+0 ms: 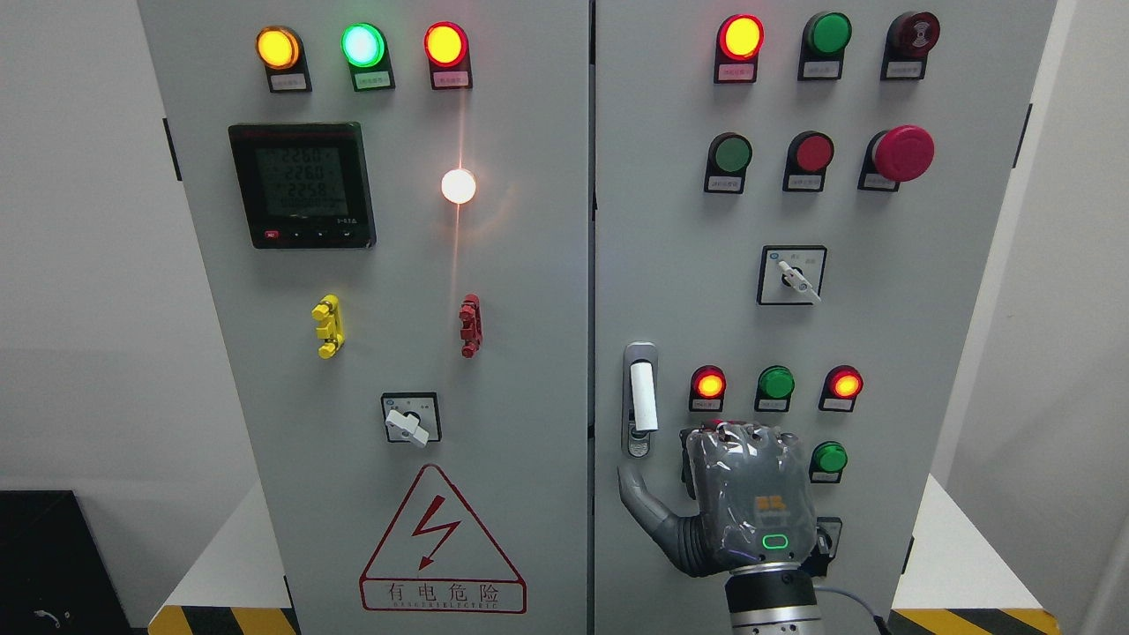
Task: Release door handle
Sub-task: 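Move the right hand up to wrap around the door handle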
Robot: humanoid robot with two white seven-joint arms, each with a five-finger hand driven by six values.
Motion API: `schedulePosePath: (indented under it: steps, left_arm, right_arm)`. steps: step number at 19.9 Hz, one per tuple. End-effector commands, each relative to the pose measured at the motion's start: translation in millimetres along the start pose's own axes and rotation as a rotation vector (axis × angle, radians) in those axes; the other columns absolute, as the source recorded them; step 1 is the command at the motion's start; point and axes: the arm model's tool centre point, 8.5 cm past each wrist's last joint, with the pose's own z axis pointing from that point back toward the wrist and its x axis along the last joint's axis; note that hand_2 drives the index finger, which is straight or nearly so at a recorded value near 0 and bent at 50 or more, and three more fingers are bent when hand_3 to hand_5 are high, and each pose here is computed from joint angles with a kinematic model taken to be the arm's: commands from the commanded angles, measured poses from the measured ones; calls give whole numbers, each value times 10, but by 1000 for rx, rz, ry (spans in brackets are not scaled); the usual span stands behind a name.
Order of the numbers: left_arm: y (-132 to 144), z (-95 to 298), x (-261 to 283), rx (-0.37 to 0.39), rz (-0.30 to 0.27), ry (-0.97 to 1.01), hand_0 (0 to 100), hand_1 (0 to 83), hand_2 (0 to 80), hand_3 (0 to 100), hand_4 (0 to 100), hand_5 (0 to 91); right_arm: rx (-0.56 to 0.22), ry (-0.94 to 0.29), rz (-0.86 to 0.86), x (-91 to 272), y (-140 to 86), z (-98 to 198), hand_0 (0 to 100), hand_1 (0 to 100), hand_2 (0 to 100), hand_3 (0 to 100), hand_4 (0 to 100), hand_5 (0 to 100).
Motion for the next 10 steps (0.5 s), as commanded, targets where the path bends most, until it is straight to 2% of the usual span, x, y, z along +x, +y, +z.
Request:
schedulePosePath:
  steps: [1, 10]
  left_arm:
    - [-1, 0, 4, -1, 0, -2, 120, 556, 0, 0, 0, 0]
    - [-1, 0, 4, -1, 0, -2, 120, 556, 0, 0, 0, 0]
  right_arm:
    - [-1, -8, 0, 49, -9, -13, 241, 235, 1000, 1000, 1000, 1000]
    - [6, -21, 12, 95, -3, -55, 249, 222, 1000, 1000, 1000, 1000]
